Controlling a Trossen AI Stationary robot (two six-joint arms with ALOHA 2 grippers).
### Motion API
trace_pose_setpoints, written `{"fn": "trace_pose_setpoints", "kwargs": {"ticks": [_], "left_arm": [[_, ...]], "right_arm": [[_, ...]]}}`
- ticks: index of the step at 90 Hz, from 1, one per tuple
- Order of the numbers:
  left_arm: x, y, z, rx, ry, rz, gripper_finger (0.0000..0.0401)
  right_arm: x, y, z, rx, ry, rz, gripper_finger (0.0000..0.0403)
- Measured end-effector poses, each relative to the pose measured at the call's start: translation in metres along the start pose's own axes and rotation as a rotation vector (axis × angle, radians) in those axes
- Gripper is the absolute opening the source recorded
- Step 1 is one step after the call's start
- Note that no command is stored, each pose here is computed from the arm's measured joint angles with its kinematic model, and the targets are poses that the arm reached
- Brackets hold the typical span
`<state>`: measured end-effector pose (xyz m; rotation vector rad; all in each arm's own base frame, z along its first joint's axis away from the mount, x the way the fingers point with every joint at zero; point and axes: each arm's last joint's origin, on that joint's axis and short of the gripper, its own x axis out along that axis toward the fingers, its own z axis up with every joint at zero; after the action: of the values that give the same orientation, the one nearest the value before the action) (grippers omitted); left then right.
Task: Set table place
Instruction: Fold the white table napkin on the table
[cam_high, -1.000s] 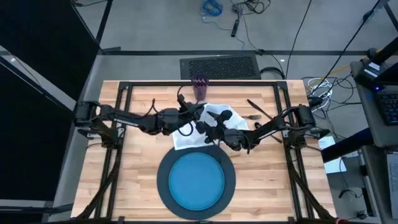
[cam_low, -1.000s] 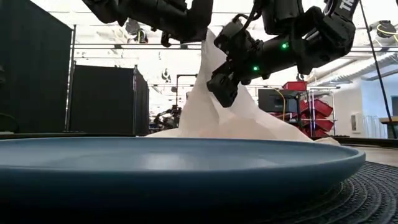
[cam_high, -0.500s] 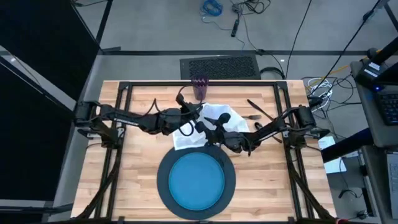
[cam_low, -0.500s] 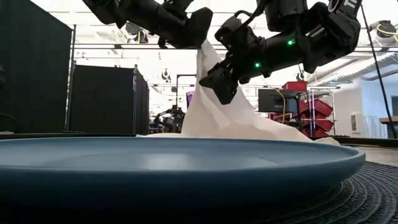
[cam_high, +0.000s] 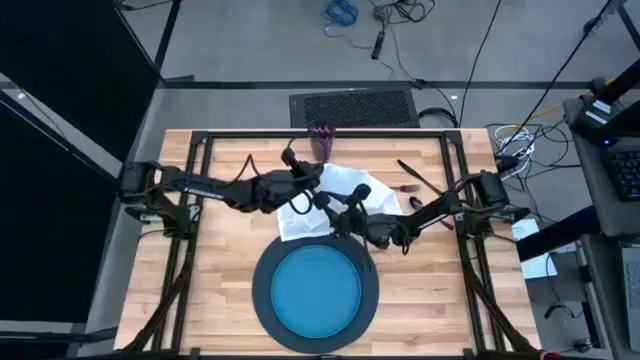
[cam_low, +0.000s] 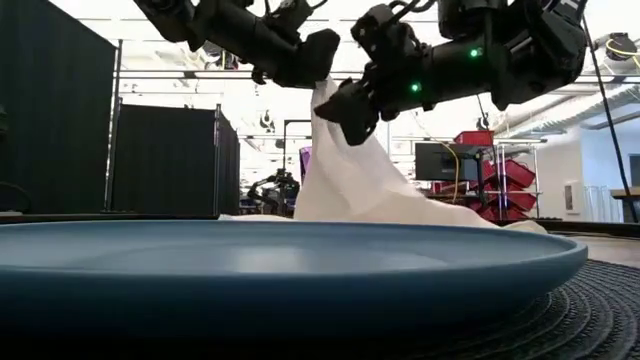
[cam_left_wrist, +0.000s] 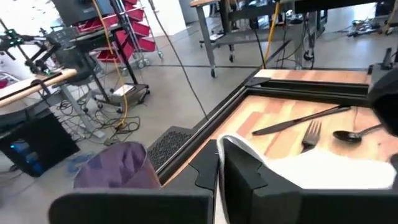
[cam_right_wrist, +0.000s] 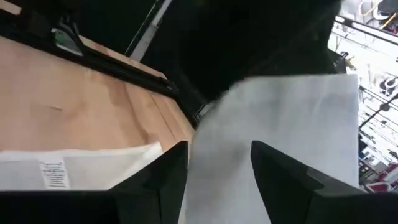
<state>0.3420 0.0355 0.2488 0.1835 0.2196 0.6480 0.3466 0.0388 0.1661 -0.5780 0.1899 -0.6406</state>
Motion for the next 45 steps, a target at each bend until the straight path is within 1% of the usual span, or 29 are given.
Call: {"fn": "trace_pose_setpoints", "kwargs": {"ticks": [34, 45], "left_arm": [[-0.0003, -0.0004, 0.0004, -0.003, -0.003, -0.002, 0.0000], [-0.0001, -0.0001, 0.0006, -0.005, -0.005, 0.000, 0.0000]], "right_arm": [[0.0033, -0.0005, 0.0062, 0.010, -0.005, -0.011, 0.0161], [0.0044, -0.0011, 0.0050, 0.021, 0.002, -0.013, 0.0151]]}}
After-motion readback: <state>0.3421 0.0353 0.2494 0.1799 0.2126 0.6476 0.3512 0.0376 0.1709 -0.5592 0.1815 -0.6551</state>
